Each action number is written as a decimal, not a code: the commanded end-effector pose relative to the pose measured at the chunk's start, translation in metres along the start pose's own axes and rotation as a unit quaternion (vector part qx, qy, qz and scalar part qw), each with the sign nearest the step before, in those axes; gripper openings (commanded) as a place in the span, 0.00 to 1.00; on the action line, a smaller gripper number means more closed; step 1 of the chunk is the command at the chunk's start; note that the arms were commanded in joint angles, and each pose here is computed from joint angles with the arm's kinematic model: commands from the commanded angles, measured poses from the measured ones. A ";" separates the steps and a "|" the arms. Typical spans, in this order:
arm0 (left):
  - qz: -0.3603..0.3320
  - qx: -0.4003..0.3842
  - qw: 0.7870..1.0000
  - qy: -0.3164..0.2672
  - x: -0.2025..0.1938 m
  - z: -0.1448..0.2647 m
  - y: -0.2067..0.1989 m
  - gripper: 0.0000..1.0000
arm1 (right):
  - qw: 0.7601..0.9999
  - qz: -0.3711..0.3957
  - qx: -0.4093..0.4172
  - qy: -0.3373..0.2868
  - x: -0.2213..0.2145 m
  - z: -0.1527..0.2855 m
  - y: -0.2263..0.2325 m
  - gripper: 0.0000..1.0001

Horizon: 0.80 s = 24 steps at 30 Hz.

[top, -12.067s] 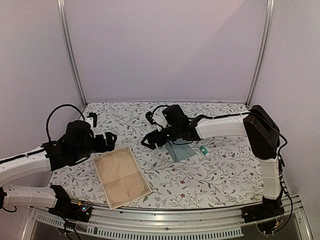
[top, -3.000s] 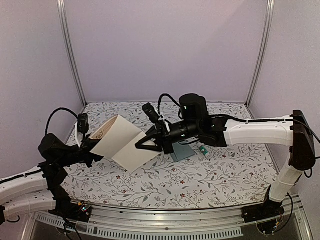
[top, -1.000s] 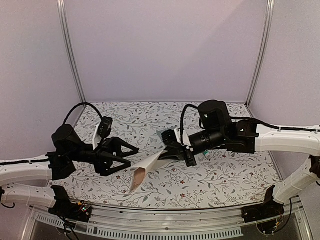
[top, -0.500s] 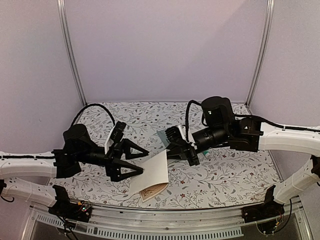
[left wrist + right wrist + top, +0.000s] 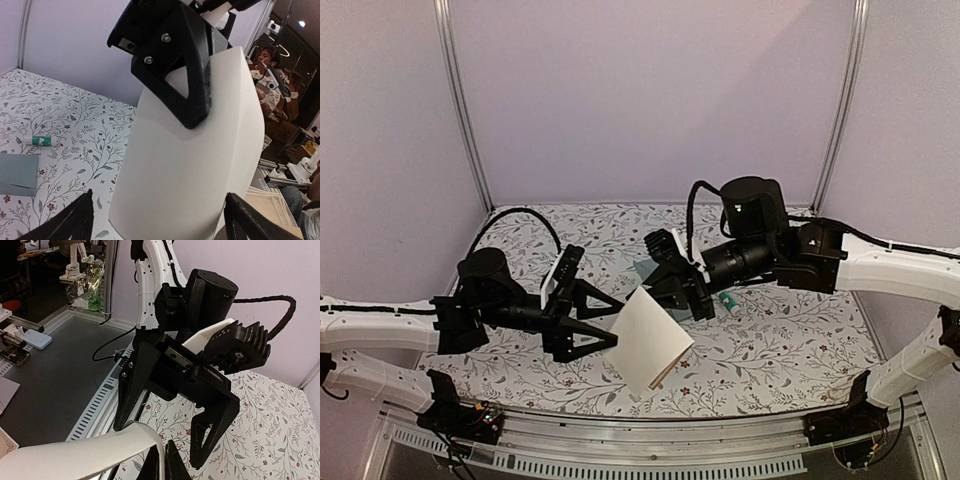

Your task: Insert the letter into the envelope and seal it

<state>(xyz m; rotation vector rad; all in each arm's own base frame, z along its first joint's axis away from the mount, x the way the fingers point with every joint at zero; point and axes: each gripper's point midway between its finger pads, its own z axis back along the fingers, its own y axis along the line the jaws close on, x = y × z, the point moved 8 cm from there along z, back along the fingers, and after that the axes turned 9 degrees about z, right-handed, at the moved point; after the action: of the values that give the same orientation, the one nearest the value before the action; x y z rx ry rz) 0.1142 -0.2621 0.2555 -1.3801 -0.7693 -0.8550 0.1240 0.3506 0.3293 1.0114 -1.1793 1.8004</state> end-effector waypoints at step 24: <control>-0.019 0.049 0.999 -0.008 0.007 -0.011 -0.002 0.34 | 0.988 -0.136 -0.039 0.067 -0.011 -0.021 -0.028 0.00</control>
<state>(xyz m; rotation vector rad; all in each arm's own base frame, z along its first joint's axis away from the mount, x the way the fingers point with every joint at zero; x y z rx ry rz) 0.1164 -0.2708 0.2539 -1.2963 -0.8179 -0.8287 0.1476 0.3772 0.3144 0.9451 -0.9589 1.6115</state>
